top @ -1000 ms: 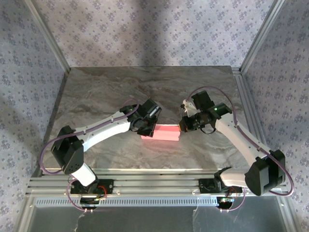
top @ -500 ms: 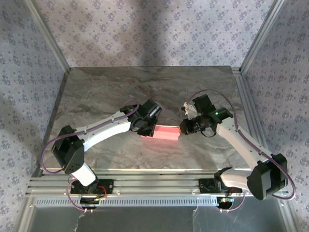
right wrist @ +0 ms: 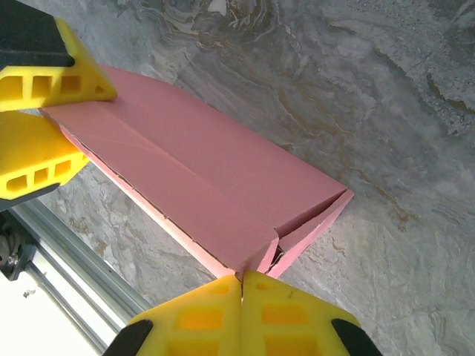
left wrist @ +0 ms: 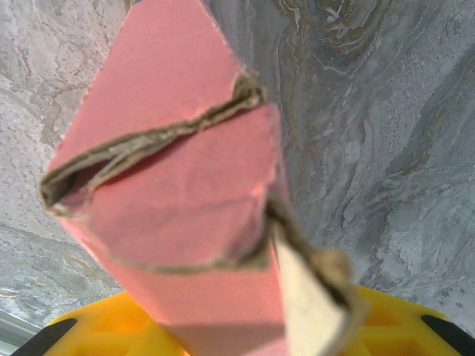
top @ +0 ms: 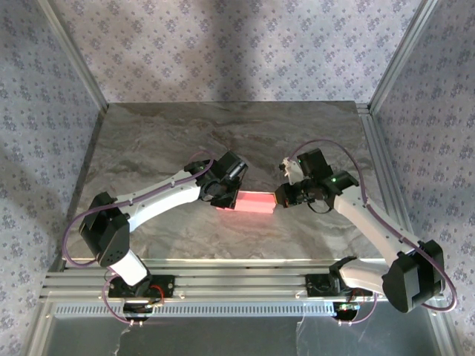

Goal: Fold the paper box

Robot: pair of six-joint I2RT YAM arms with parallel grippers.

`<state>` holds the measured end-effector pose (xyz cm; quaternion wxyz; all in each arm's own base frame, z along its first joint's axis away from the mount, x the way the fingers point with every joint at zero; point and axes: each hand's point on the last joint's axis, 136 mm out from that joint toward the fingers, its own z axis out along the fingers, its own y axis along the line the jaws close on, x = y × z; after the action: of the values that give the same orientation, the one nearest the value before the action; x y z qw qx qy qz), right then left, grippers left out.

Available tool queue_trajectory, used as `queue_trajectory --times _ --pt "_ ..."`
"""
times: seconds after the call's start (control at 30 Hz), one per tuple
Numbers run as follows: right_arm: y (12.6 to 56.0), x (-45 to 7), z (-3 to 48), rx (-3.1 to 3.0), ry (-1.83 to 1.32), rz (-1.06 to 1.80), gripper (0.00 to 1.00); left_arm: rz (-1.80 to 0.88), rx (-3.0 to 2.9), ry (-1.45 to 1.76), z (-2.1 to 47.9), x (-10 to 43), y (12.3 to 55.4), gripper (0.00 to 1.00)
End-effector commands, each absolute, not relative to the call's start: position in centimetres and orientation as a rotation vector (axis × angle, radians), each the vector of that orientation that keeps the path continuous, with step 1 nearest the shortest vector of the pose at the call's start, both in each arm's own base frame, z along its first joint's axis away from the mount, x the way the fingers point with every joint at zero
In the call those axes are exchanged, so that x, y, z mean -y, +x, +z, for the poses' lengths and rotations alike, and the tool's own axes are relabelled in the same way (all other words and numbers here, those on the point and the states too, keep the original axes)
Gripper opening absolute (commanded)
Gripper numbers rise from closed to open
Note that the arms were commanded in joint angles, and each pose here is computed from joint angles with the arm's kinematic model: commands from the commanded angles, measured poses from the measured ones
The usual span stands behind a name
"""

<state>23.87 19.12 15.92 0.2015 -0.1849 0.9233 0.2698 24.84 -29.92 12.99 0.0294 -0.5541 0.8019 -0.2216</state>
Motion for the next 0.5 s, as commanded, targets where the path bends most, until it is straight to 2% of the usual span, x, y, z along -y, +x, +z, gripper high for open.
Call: queue_trajectory --times 0.0,0.47 --pt "23.8 -19.1 15.6 -2.565 -0.517 0.752 0.0 -0.633 -2.439 -1.796 12.0 29.5 24.7 0.39" --pt "22.7 -17.9 13.9 -2.55 -0.562 0.704 0.0 -0.633 -2.426 -1.809 11.8 29.2 25.1 0.39"
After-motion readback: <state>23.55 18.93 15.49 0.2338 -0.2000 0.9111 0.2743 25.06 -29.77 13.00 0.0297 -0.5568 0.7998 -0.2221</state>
